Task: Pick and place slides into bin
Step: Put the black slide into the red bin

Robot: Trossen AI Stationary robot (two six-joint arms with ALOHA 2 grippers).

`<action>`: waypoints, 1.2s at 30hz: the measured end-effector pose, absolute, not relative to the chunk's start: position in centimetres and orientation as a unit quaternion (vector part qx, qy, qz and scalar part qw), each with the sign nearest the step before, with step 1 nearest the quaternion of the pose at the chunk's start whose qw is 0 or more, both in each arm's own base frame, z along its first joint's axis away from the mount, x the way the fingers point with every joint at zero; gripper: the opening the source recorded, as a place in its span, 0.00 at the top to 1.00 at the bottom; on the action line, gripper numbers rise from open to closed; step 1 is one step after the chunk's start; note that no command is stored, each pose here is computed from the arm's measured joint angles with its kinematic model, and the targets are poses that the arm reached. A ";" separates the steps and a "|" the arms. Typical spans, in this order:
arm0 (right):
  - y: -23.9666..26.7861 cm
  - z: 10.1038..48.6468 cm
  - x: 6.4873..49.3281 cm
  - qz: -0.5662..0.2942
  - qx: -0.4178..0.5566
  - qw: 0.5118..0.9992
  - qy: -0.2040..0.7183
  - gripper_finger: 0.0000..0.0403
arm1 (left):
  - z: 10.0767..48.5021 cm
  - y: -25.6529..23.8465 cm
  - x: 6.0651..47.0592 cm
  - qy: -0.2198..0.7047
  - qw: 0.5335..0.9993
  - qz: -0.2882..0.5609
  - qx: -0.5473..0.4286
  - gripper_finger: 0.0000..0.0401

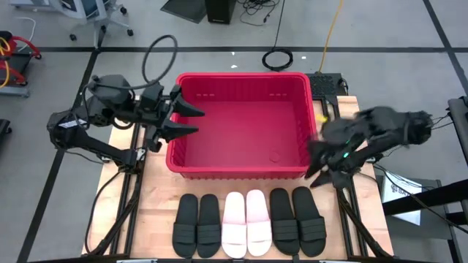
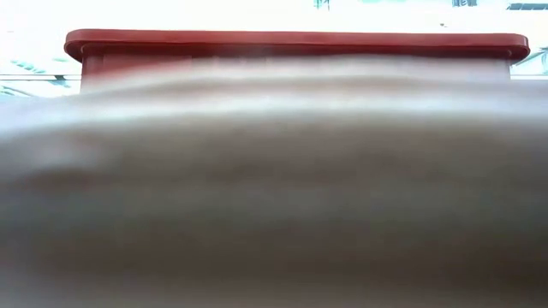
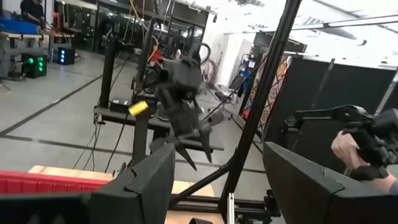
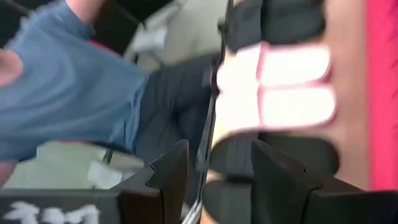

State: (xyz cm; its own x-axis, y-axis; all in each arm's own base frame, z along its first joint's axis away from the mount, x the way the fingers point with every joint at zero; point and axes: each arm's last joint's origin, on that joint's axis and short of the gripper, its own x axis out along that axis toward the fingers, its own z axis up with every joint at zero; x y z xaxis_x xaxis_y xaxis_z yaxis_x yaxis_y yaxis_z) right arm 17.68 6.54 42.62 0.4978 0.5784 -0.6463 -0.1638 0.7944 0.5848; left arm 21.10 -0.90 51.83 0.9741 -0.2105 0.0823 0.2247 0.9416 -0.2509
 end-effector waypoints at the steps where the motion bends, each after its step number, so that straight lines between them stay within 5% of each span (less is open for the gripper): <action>1: 7.1 41.8 17.9 0.223 0.232 0.824 0.467 0.59 | 51.8 -0.9 21.1 -0.028 0.985 -0.111 -0.127 0.40; 9: 10.8 33.8 17.7 0.189 0.252 0.739 0.596 0.59 | 52.0 -1.0 20.5 -0.031 0.987 -0.111 -0.111 0.40; 20: 13.5 24.7 16.3 0.175 0.280 0.694 0.639 0.59 | 51.3 -1.0 20.6 0.000 0.990 -0.099 -0.102 0.40; 36: 13.4 18.8 14.8 0.153 0.292 0.676 0.659 0.59 | 51.3 -1.0 20.6 0.002 0.991 -0.098 -0.092 0.40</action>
